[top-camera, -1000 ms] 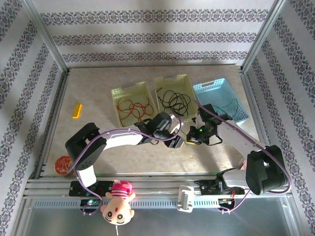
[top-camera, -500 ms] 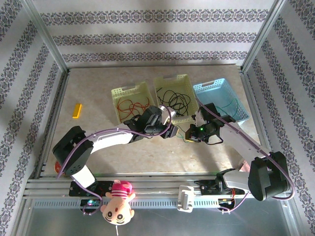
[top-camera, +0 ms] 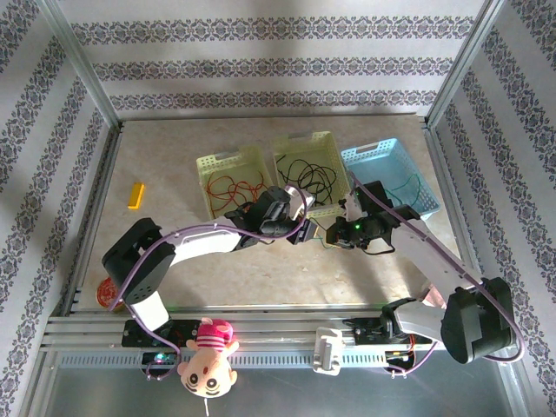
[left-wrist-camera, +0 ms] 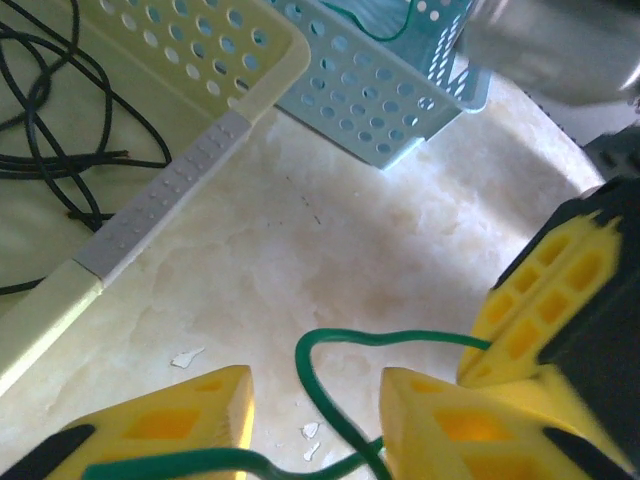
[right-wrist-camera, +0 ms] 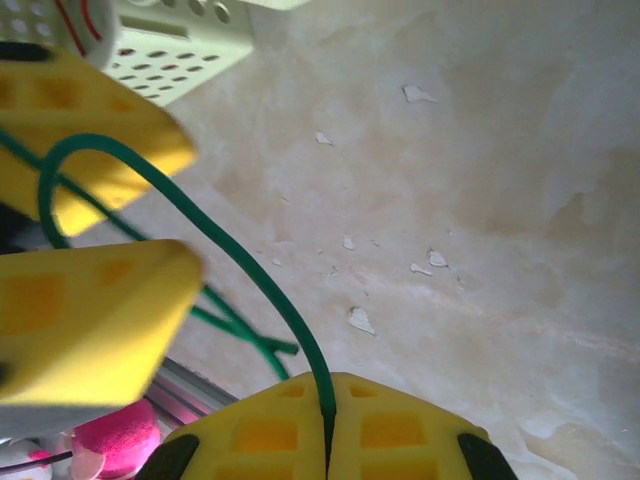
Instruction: Untangle the cables
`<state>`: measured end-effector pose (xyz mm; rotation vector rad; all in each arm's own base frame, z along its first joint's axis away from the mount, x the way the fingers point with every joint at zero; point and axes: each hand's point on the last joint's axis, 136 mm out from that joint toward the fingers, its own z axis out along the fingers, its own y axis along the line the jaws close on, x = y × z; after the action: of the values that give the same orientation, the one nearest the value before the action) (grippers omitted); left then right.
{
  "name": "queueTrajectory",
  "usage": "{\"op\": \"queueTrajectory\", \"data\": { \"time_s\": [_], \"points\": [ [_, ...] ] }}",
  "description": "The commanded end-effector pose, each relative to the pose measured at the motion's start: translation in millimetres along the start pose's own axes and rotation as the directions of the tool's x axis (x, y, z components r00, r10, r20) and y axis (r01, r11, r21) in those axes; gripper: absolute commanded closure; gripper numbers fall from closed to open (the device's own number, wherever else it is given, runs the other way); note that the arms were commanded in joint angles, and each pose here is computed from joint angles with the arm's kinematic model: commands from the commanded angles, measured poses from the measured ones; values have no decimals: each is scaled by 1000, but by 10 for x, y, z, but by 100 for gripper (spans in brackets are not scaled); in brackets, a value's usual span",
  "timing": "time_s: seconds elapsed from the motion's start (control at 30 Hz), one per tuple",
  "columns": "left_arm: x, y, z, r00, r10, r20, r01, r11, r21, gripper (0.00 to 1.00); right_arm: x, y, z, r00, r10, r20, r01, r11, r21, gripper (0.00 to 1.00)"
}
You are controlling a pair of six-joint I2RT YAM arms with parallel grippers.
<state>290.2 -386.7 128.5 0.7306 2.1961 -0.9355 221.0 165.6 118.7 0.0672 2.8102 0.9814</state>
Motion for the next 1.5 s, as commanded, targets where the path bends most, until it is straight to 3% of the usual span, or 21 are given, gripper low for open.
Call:
{"op": "queueTrajectory", "data": {
  "time_s": [0.0, 0.13, 0.3, 0.43, 0.63, 0.73, 0.83, 0.9, 1.07, 1.13, 1.23, 1.27, 1.3, 1.33, 1.47],
  "points": [
    [-178, -99, 34, 999, -16, 41, 14, 999, 52, 74, -204, 166, -189, 995, -18, 96, 22, 999, -40, 100],
    [-117, -59, 29, 999, -24, 28, 23, 999, 35, 100, -369, 46, -408, 978, 4, 208, -9, 1000, 22, 100],
    [-58, -49, -32, 1000, -23, 19, 22, 999, 28, 100, -543, -322, -756, 937, -44, 347, -55, 961, 271, 100],
    [-34, -133, -101, 1000, -14, 13, 13, 997, 70, 100, -657, -562, -1023, 906, -98, 412, -110, 885, 453, 100],
    [54, -502, -250, 998, -24, -59, 41, 948, 315, 100, -837, -782, -1386, 858, -166, 486, -195, 769, 609, 100],
    [69, -439, -282, 997, -44, -64, 61, 952, 300, 93, -938, -876, -1501, 833, -119, 541, -267, 769, 580, 100],
    [-16, -181, -315, 999, -36, 11, 33, 987, 157, 76, -1069, -1002, -1576, 797, -37, 603, -346, 790, 506, 100],
    [-120, -15, -372, 997, -33, 73, 27, 997, 72, 74, -1158, -1085, -1584, 781, 38, 624, -398, 800, 449, 100],
    [-417, 413, -649, 975, -19, 223, 55, 986, -160, 48, -1439, -1285, -1647, 669, 239, 703, -546, 800, 247, 100],
    [-506, 602, -828, 963, 7, 268, 69, 959, -275, 42, -1534, -1395, -1725, 619, 269, 738, -592, 777, 214, 100],
    [-605, 982, -1215, 935, 21, 353, 153, 876, -457, 34, -1615, -1620, -1785, 547, 312, 777, -668, 722, 181, 100],
    [-618, 1126, -1375, 920, 17, 390, 201, 837, -510, 27, -1641, -1688, -1785, 522, 335, 784, -688, 710, 154, 86],
    [-593, 1281, -1539, 906, 16, 422, 247, 791, -559, 10, -1670, -1741, -1760, 503, 357, 787, -697, 706, 125, 69],
    [-569, 1401, -1689, 895, 21, 446, 282, 747, -602, 1, -1684, -1766, -1729, 493, 376, 784, -700, 707, 101, 62],
    [-337, 1894, -2389, 871, 26, 491, 417, 490, -766, 1, -1649, -1771, -1679, 497, 369, 786, -685, 722, 95, 53]
  ]
}}
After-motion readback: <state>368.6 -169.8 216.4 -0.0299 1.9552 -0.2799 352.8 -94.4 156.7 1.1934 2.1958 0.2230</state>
